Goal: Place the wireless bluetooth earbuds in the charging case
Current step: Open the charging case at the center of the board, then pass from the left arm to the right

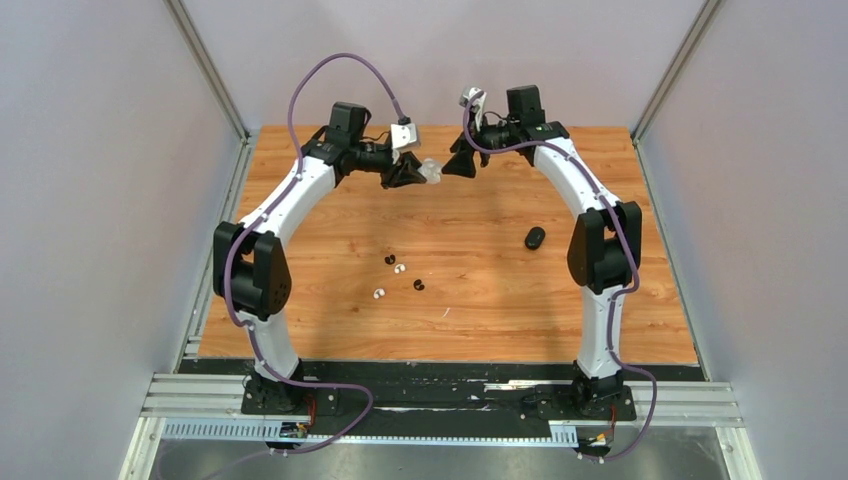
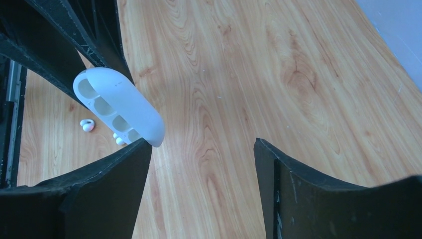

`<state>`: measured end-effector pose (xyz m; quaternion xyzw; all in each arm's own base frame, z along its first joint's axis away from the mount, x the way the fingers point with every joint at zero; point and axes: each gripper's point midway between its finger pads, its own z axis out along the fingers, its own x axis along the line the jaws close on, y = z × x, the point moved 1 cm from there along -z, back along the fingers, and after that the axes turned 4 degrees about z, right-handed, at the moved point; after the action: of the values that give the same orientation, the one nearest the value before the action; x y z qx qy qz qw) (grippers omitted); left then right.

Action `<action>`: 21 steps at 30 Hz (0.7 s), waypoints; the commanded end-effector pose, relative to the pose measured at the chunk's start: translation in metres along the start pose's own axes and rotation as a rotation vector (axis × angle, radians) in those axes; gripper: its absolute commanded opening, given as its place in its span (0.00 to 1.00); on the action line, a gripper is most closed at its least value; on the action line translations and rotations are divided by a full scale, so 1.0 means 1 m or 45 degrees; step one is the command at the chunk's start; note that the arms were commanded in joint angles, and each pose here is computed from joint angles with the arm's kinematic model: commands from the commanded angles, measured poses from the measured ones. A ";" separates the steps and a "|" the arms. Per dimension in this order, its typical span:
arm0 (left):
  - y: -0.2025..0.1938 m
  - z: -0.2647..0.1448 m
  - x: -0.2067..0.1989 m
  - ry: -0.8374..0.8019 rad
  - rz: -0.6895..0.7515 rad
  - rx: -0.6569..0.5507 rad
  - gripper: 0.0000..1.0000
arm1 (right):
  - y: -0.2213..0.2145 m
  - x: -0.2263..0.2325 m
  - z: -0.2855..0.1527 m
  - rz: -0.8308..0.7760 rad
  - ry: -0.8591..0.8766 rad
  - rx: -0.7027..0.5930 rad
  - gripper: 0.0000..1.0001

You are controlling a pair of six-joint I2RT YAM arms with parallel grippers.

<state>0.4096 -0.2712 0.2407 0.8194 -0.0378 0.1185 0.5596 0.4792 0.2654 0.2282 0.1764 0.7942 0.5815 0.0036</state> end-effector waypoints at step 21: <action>0.035 0.003 0.011 -0.101 -0.297 -0.251 0.00 | 0.040 0.026 -0.016 -0.110 0.065 -0.112 0.45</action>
<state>0.4151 -0.2819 0.2503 0.7793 0.0497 0.0201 0.6243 0.4667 0.2634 0.2445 0.1658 0.7873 0.5938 0.0042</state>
